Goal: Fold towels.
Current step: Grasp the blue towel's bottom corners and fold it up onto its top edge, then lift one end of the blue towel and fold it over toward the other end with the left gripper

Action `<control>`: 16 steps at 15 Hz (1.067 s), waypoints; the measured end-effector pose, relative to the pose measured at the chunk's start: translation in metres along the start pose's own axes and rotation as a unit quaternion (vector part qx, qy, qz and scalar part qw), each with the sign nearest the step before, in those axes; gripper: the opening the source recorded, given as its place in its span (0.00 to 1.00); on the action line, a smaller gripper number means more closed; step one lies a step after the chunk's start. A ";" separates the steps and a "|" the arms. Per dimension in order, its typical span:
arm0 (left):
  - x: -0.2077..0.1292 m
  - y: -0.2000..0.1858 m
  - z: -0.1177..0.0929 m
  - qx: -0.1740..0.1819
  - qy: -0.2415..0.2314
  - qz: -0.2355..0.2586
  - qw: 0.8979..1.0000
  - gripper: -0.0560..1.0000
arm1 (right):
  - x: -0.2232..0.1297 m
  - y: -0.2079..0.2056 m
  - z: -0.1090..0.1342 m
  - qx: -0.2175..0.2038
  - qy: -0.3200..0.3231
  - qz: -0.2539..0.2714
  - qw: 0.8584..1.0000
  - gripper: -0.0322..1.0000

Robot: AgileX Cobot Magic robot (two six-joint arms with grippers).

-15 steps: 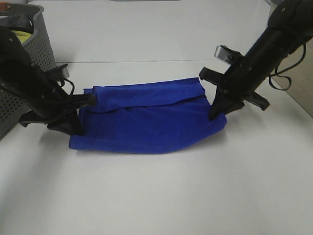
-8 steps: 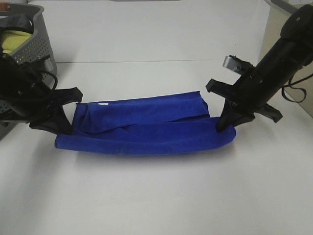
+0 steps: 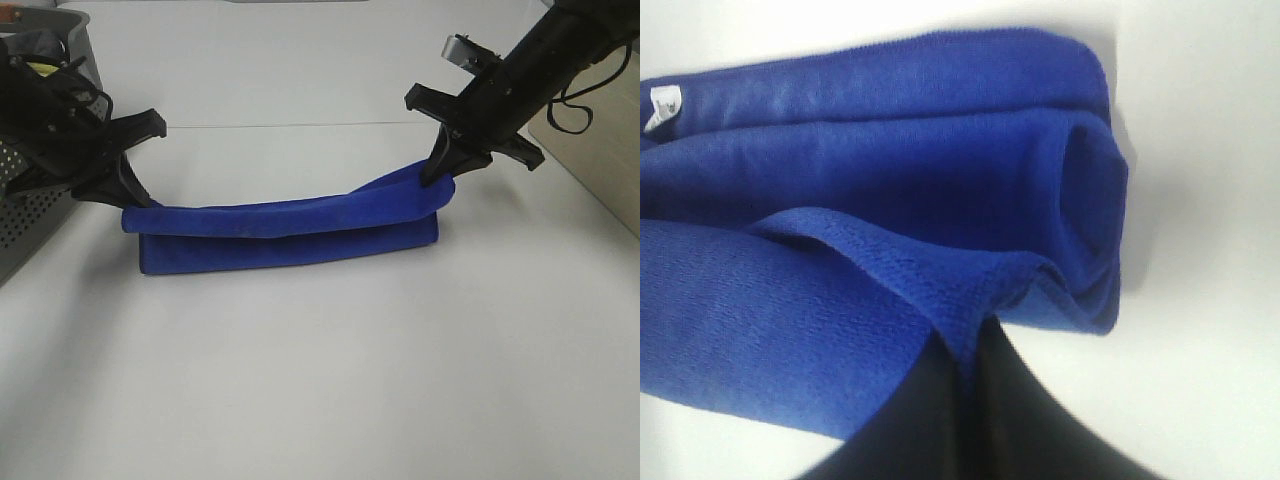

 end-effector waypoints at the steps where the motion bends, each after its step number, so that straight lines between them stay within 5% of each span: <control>1: 0.003 0.003 0.005 0.005 -0.007 -0.009 1.000 0.05 | 0.008 0.005 0.001 0.001 0.001 -0.004 1.000 0.03; 4: 0.009 0.021 0.016 0.023 -0.005 -0.033 0.999 0.05 | 0.023 0.025 -0.004 0.000 0.003 -0.005 1.000 0.03; 8: -0.003 0.053 0.023 0.027 -0.009 -0.003 1.000 0.08 | 0.023 0.059 -0.024 -0.022 0.017 0.016 0.999 0.10; 10: -0.005 0.057 0.021 0.026 -0.004 0.003 1.000 0.29 | 0.022 0.063 -0.027 -0.027 0.026 0.020 0.999 0.39; 12: -0.004 0.057 0.020 0.027 -0.001 -0.001 1.000 0.62 | 0.022 0.060 -0.026 -0.028 0.022 0.022 0.999 0.69; 14: -0.001 0.057 0.021 0.032 0.005 -0.012 0.999 0.80 | 0.021 0.047 -0.022 -0.036 0.007 0.021 0.999 0.81; 16: -0.002 0.056 0.023 0.042 0.023 -0.009 0.999 0.83 | 0.020 0.031 -0.018 -0.050 -0.012 0.017 0.999 0.83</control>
Point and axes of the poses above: a point on each arm's last joint axis where the gripper is mounted, y pointing out along that axis toward the gripper, z along the wrist's bending axis when the last joint is at zero, x = y × z, the point moved 3 cm from there along y, pointing out along that axis toward the gripper, and after that the axes turned 12 degrees about y, right-handed, at the moved point
